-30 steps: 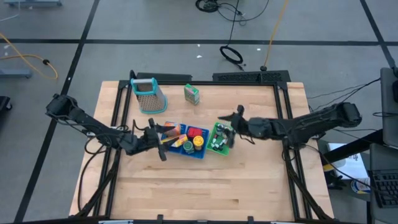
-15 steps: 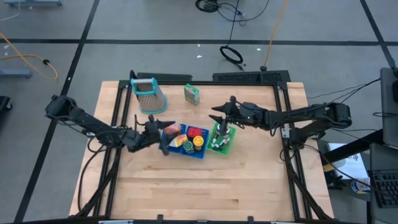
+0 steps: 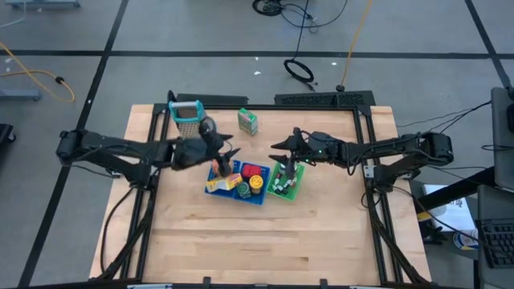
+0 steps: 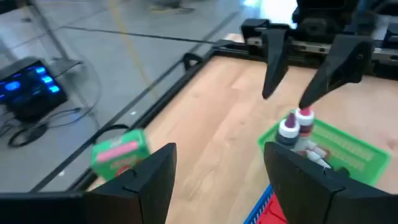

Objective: Pick & Place Kitchen Items
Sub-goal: Put the green cereal box into the left blue bin

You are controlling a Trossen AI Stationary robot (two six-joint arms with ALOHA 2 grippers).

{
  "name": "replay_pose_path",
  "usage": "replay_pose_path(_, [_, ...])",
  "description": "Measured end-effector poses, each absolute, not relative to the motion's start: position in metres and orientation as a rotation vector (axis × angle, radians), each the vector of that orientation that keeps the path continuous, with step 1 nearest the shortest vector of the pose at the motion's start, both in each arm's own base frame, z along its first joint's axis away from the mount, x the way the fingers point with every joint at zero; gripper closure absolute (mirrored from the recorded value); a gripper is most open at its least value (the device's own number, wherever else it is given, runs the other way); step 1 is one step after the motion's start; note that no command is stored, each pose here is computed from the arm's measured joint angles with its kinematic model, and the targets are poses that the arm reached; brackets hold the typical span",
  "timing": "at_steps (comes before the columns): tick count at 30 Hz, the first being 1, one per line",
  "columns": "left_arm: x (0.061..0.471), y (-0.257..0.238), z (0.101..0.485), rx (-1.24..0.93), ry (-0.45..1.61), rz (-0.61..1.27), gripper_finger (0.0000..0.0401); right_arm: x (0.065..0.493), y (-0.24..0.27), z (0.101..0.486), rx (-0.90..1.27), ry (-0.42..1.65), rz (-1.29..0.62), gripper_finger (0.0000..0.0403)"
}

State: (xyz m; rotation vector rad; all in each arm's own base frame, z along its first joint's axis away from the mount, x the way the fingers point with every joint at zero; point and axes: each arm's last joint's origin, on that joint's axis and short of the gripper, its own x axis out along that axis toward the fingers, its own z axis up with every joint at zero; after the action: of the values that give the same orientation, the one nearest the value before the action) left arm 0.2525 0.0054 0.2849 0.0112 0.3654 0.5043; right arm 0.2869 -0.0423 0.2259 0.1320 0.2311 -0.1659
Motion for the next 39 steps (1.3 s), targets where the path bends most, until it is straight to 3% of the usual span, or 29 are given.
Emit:
replay_pose_path(4, [0.259,0.024,0.293,0.07,0.397,0.416,0.0155,0.288,-0.037,0.226,0.112,0.233,-0.134,0.0232])
replay_pose_path(22, [0.309,0.112,0.285,0.262,0.829,0.442,0.0155,0.288,-0.016,0.224,0.071,0.265,-0.057,0.0232])
replay_pose_path(29, [0.328,0.137,0.278,0.48,1.034,0.367,0.0155,0.288,-0.014,0.221,0.057,0.295,-0.051,0.0232])
replay_pose_path(39, [0.353,0.163,0.263,0.611,1.237,0.235,0.0155,0.287,-0.014,0.22,0.048,0.311,-0.049,0.0232])
